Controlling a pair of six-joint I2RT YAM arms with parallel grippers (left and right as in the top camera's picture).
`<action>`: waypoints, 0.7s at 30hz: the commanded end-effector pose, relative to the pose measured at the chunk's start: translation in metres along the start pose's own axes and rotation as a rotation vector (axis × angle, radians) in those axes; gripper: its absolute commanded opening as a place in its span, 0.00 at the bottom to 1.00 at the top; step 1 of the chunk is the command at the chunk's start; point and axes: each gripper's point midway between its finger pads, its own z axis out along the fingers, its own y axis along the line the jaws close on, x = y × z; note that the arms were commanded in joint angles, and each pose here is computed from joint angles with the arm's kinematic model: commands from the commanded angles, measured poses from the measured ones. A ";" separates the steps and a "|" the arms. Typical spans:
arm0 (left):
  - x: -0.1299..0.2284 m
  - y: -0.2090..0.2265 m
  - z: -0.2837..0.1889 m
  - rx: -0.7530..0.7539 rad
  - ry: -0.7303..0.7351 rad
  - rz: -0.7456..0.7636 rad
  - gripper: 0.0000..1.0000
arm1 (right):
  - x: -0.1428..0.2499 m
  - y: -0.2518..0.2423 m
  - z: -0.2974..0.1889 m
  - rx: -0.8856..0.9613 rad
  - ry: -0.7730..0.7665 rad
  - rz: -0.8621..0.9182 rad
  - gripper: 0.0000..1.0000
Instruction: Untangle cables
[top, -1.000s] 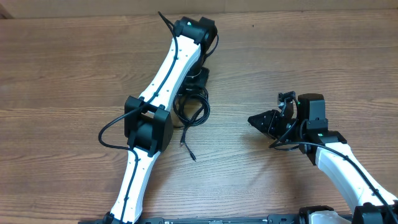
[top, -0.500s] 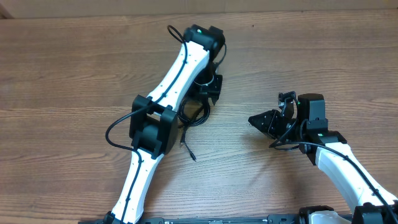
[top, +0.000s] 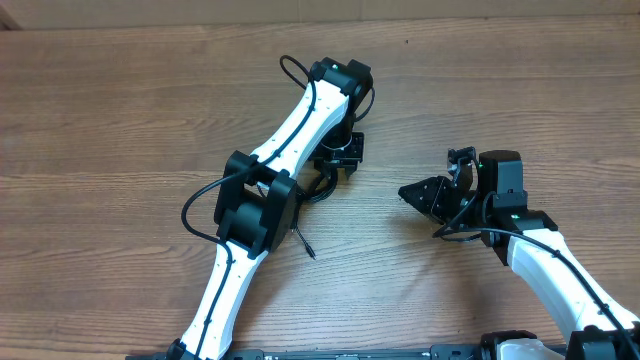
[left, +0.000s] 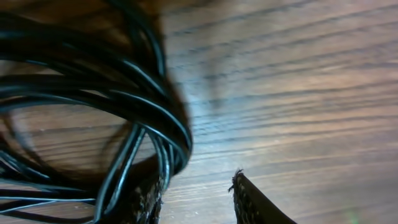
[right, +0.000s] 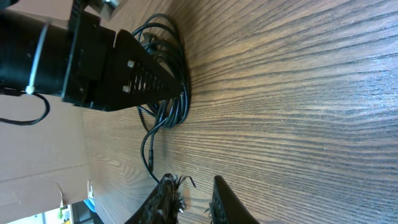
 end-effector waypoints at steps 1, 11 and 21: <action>-0.002 0.010 0.003 -0.054 -0.012 -0.045 0.39 | -0.009 0.007 -0.002 -0.008 -0.022 -0.021 0.18; -0.002 0.012 0.014 -0.067 -0.009 -0.051 0.39 | -0.009 0.007 -0.002 -0.008 -0.022 -0.021 0.18; -0.005 0.003 0.025 -0.039 -0.019 -0.067 0.35 | -0.012 0.004 -0.002 0.012 -0.037 -0.020 0.18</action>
